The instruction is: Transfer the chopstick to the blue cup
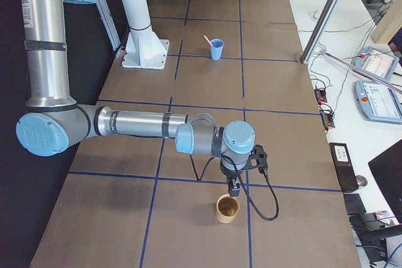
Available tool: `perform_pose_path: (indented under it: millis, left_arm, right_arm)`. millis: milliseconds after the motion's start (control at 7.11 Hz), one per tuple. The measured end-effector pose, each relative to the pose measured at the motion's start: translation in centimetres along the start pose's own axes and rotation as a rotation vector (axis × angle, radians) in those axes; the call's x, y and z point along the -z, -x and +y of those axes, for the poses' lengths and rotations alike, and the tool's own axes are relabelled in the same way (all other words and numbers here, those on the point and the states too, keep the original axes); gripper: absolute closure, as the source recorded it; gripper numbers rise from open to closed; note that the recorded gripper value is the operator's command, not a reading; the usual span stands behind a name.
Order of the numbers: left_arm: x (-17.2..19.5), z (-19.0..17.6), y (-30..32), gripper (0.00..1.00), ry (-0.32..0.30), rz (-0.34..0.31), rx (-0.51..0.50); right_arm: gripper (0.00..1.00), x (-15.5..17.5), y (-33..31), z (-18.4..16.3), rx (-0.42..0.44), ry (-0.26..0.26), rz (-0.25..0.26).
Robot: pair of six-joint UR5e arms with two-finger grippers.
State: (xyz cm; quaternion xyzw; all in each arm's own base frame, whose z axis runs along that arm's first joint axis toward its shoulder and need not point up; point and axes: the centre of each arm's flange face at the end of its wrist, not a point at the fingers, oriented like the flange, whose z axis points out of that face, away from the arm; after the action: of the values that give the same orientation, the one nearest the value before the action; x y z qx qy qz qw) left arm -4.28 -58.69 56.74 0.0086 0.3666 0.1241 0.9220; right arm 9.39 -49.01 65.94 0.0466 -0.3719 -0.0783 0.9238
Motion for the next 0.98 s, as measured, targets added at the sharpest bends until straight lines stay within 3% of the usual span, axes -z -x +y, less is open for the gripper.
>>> perform_pose_path:
  millis: [422, 984]
  left_arm:
    - [-2.5, -0.2, 0.2, 0.00, -0.025, -0.005, -0.058]
    - [-3.4, -0.7, 0.5, 0.00, -0.099, 0.022, 0.095]
  right_arm:
    - [0.00, -0.1, -0.1, 0.1, 0.000, 0.002, 0.001]
    - [0.00, -0.3, 0.3, -0.3, -0.001, 0.002, -0.008]
